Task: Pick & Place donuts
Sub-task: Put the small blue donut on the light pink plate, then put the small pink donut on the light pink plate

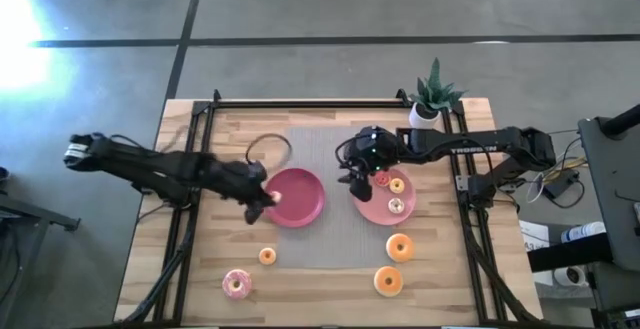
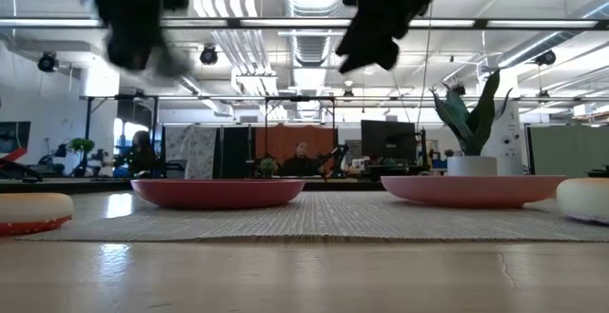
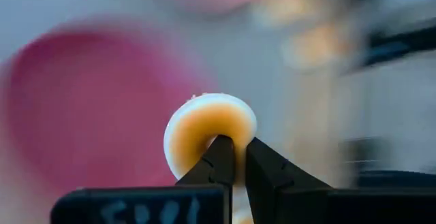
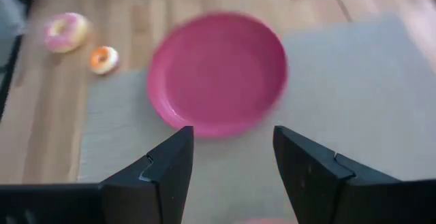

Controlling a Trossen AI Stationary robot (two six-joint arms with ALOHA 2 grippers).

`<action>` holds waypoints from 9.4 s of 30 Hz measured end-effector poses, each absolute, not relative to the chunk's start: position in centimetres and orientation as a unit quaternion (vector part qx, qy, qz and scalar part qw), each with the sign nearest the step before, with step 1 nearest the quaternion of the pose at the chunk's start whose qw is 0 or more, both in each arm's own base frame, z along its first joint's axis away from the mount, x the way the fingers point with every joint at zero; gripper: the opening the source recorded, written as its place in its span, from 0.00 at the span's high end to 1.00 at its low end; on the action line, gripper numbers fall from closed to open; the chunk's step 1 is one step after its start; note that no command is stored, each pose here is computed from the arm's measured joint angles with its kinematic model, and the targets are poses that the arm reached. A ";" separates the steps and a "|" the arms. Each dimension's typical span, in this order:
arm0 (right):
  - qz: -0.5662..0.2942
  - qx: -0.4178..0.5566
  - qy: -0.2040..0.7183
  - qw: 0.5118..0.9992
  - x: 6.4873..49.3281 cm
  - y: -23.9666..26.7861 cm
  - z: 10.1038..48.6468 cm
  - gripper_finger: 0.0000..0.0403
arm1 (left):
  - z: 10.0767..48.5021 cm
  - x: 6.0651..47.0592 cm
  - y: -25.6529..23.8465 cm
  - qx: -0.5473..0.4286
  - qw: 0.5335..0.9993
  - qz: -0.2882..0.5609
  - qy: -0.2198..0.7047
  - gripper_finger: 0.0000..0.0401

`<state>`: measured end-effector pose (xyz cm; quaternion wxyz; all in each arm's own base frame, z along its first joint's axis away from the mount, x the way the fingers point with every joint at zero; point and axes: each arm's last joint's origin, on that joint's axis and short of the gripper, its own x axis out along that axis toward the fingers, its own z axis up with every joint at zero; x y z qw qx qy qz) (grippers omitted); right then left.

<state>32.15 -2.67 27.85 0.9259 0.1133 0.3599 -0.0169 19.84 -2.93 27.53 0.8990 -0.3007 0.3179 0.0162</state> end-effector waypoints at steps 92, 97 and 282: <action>-0.084 0.183 0.594 0.779 29.5 -3.2 23.8 0.97 | 27.2 28.3 1.4 -0.383 0.876 -0.007 0.292 0.63; -0.103 0.252 0.582 0.766 28.4 -4.9 19.9 0.97 | 27.5 28.2 -0.2 -0.376 0.879 -0.020 0.293 0.63; 0.157 -0.276 0.288 0.903 32.2 12.4 31.5 0.59 | 31.4 33.9 -9.6 -0.313 0.910 -0.081 0.259 1.00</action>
